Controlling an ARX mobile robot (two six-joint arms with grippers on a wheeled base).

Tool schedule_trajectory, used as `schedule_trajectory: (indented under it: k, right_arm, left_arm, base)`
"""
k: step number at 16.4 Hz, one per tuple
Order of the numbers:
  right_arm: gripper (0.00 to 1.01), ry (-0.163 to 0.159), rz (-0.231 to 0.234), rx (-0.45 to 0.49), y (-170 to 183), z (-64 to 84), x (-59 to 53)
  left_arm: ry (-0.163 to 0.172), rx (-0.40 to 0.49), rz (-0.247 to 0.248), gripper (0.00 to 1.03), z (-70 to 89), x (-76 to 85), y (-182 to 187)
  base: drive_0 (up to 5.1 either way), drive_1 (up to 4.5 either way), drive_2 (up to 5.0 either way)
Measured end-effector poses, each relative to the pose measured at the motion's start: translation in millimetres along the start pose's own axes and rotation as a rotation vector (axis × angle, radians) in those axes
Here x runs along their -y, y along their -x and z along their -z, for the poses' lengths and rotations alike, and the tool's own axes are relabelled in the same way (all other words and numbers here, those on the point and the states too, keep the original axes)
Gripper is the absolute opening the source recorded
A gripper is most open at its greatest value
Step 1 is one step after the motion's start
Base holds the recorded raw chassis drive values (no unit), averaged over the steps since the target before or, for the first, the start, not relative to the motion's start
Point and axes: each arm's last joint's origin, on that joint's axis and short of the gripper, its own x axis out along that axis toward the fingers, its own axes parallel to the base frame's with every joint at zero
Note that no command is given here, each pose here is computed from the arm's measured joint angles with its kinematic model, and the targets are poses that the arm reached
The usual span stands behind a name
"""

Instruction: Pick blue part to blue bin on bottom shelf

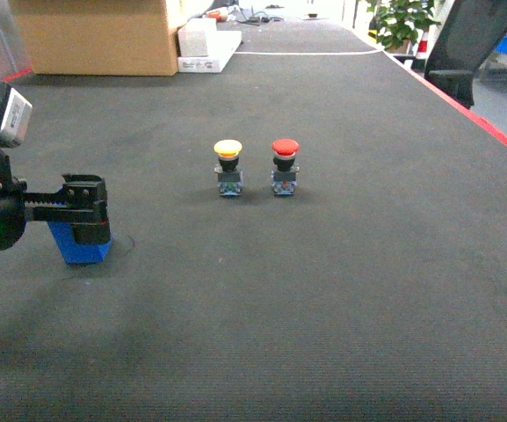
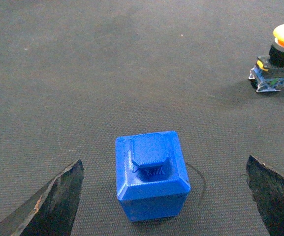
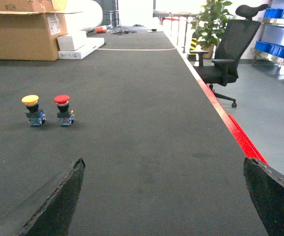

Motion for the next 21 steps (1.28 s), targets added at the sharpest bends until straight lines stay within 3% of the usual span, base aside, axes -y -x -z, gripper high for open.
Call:
schedule_trajectory:
  k: [5, 8, 11, 16, 21]
  right_arm:
    - [0.98, 0.0, 0.0, 0.0, 0.0, 0.0, 0.0]
    - [0.98, 0.0, 0.0, 0.0, 0.0, 0.0, 0.0]
    - [0.98, 0.0, 0.0, 0.0, 0.0, 0.0, 0.0]
    - [0.98, 0.0, 0.0, 0.0, 0.0, 0.0, 0.0]
    - [0.98, 0.0, 0.0, 0.0, 0.0, 0.0, 0.0]
  left_arm:
    - [0.084, -0.048, -0.027, 0.98, 12.0, -6.7, -42.0]
    - [0.1, -0.071, -0.027, 0.98, 21.0, -4.8, -59.3]
    - [0.096, -0.089, -0.043, 0.98, 28.1, -2.6, -68.1]
    - [0.063, -0.077, -0.049, 0.45, 27.3, -2.7, -69.3]
    - [0.042, 0.017, -0.05, 0.44, 12.6, -9.5, -42.8]
  base:
    - [0.0, 0.0, 0.0]
    - [0.0, 0.0, 0.0]
    - [0.0, 0.0, 0.0]
    - [0.0, 0.0, 0.0]
    - [0.0, 0.0, 0.0]
